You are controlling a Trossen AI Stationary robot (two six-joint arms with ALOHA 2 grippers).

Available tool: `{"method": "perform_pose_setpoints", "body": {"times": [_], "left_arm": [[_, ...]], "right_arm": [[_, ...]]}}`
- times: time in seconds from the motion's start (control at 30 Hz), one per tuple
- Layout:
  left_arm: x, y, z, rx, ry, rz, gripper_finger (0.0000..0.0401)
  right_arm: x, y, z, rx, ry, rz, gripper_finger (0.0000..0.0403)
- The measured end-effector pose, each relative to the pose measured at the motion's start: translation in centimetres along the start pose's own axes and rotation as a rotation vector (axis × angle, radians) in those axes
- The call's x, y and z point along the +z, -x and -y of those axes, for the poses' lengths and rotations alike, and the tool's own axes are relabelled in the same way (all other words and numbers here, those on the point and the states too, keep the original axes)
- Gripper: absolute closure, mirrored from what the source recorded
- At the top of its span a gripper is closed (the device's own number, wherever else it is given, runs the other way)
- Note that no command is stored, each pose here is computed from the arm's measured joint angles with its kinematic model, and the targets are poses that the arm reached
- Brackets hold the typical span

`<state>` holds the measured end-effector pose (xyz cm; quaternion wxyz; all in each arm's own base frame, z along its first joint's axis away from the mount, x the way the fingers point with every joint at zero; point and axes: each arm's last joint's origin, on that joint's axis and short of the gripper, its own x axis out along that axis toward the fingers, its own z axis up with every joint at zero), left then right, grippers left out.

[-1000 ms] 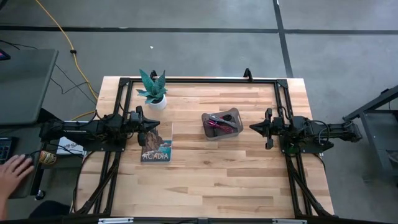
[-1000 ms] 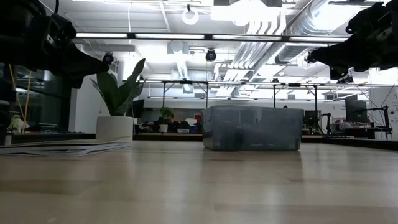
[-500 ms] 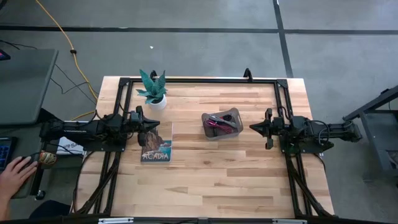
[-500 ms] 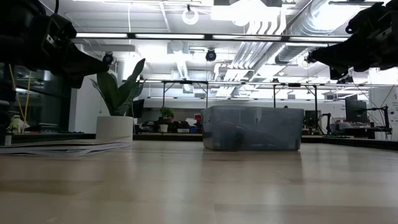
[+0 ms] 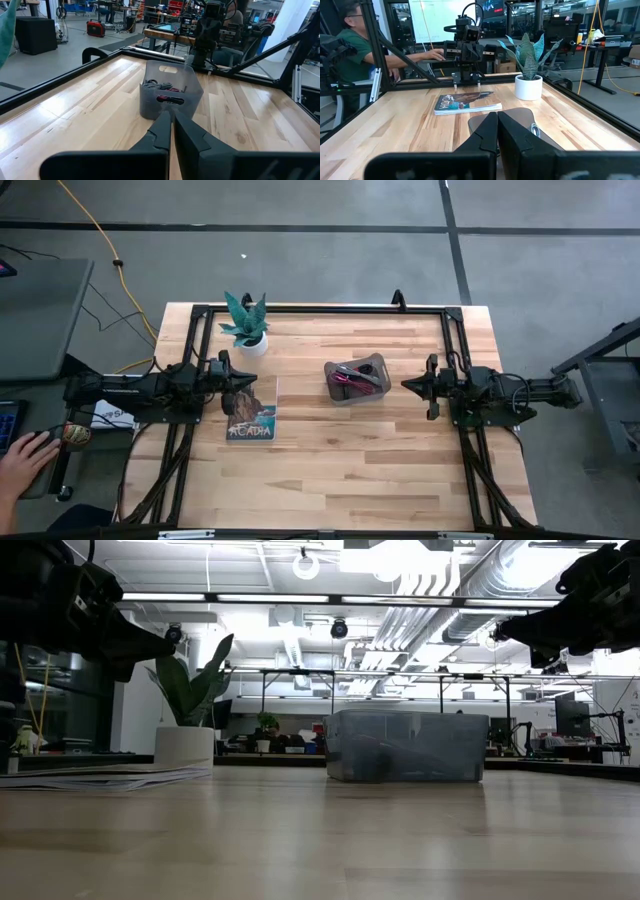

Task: Pick and place USB-C Cables
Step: Return to Home Position

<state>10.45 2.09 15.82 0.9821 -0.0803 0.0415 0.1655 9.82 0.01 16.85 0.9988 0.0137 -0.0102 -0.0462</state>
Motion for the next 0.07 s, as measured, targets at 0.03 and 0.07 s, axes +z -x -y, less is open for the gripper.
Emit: {"method": "perform_pose_setpoints", "body": {"times": [0.03, 0.07], "left_arm": [[0.0, 0.0, 0.0, 0.0, 0.0, 0.0, 0.0398], [0.0, 0.0, 0.0, 0.0, 0.0, 0.0, 0.0398]], "right_arm": [[0.0, 0.0, 0.0, 0.0, 0.0, 0.0, 0.0402], [0.0, 0.0, 0.0, 0.0, 0.0, 0.0, 0.0402]]}}
